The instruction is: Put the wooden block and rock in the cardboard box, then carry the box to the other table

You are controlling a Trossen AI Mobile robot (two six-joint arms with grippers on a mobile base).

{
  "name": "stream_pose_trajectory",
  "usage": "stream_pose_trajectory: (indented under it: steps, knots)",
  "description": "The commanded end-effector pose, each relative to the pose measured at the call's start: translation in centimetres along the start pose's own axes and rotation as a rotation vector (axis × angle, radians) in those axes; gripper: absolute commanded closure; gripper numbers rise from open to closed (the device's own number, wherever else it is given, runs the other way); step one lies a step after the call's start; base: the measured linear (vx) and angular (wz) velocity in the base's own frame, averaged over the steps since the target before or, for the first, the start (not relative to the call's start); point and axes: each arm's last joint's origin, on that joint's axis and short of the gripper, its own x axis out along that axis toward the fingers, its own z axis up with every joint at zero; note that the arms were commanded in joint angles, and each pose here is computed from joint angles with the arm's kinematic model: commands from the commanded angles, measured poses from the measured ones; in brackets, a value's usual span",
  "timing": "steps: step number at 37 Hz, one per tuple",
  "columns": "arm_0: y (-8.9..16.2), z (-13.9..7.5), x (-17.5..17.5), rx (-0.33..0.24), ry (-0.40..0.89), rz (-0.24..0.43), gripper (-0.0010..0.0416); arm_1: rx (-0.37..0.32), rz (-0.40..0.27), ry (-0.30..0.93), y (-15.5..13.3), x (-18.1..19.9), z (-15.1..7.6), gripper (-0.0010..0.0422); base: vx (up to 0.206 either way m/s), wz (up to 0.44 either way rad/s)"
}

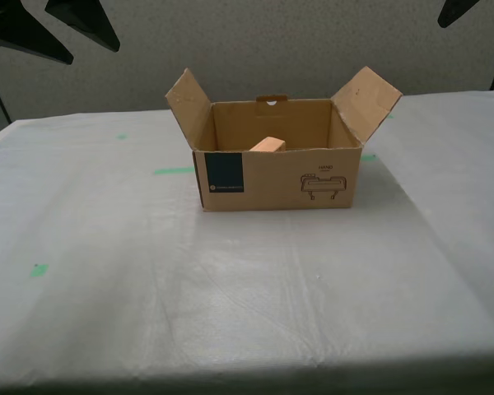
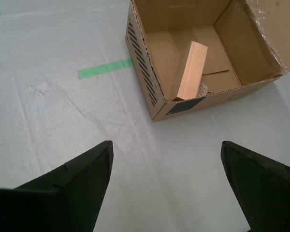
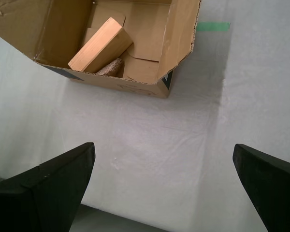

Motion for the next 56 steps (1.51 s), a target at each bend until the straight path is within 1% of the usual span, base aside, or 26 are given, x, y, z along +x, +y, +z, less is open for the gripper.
stream_pose_trajectory:
  steps: [1, 56]
  knots:
    - [0.01, 0.02, -0.03, 0.003, -0.003, -0.002, 0.0007, 0.0, -0.002, -0.001, -0.02, -0.03, 0.03, 0.011, 0.0, 0.0]
    - [0.01, 0.02, -0.03, 0.003, -0.003, -0.002, 0.0007, 0.0, -0.002, -0.001, -0.01, -0.03, 0.04, 0.011, 0.0, 0.0]
